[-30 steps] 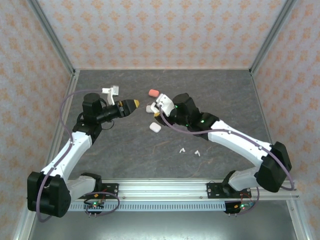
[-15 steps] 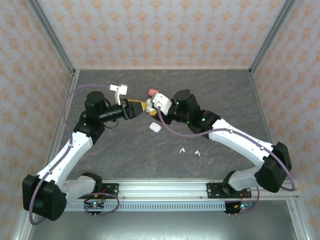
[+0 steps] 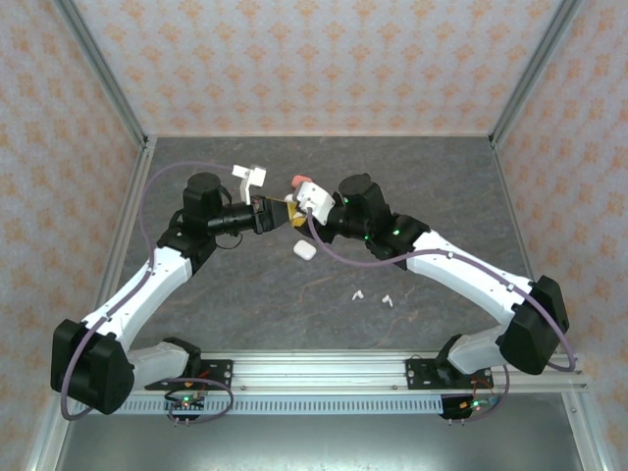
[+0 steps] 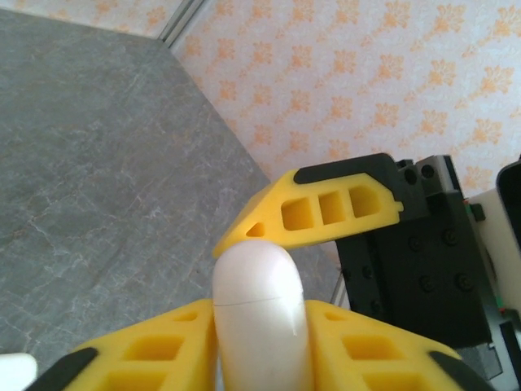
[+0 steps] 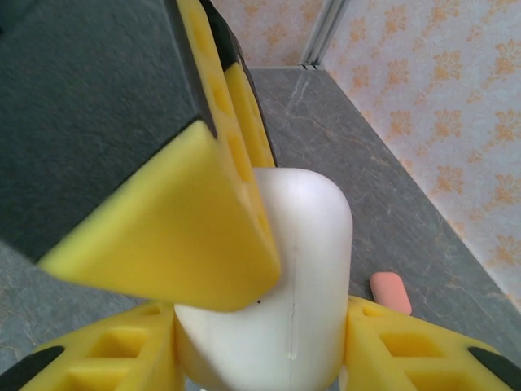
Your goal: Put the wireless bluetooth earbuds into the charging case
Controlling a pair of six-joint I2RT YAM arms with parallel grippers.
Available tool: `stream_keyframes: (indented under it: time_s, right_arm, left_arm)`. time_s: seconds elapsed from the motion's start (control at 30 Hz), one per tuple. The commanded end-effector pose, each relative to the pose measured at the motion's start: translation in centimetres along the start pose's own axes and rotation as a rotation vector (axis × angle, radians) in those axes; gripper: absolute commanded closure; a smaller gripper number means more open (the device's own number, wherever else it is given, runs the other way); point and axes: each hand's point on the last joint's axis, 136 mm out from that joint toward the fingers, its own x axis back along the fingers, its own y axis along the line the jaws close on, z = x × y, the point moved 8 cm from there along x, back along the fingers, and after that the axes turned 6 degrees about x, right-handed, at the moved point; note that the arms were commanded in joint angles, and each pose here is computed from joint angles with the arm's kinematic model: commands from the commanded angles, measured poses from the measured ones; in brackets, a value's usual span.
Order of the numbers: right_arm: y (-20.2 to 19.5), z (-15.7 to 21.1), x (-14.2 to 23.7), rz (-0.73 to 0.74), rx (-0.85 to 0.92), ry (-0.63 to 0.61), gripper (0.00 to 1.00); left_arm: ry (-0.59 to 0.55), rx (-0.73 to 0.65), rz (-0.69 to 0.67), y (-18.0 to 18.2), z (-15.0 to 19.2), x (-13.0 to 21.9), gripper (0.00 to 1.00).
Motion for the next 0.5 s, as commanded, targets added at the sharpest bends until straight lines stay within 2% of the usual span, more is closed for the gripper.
stream_keyframes:
  time_s: [0.0, 0.07, 0.23, 0.37, 0.47]
  right_arm:
    - [-1.0, -1.5, 0.4, 0.029, 0.010, -0.042, 0.55]
    - [-1.1, -1.5, 0.4, 0.020, -0.014, -0.028, 0.52]
    - [-1.7, -0.9, 1.3, -0.059, -0.140, -0.010, 0.35]
    - [-1.7, -0.3, 2.9, -0.144, -0.223, -0.026, 0.17]
    - [-2.7, 0.1, 4.5, -0.201, -0.327, -0.077, 0.12]
  left_arm:
    - [0.022, -0.031, 0.040, -1.0, -0.3, -0.4, 0.77]
    - [0.025, -0.031, 0.035, -1.0, -0.4, -0.4, 0.81]
    - [0.007, -0.062, -0.028, -0.7, -0.6, -0.2, 0.86]
    - [-0.064, -0.103, -0.089, -0.2, -1.0, 0.0, 0.93]
    - [-0.149, -0.157, -0.103, -0.1, -1.2, 0.5, 0.98]
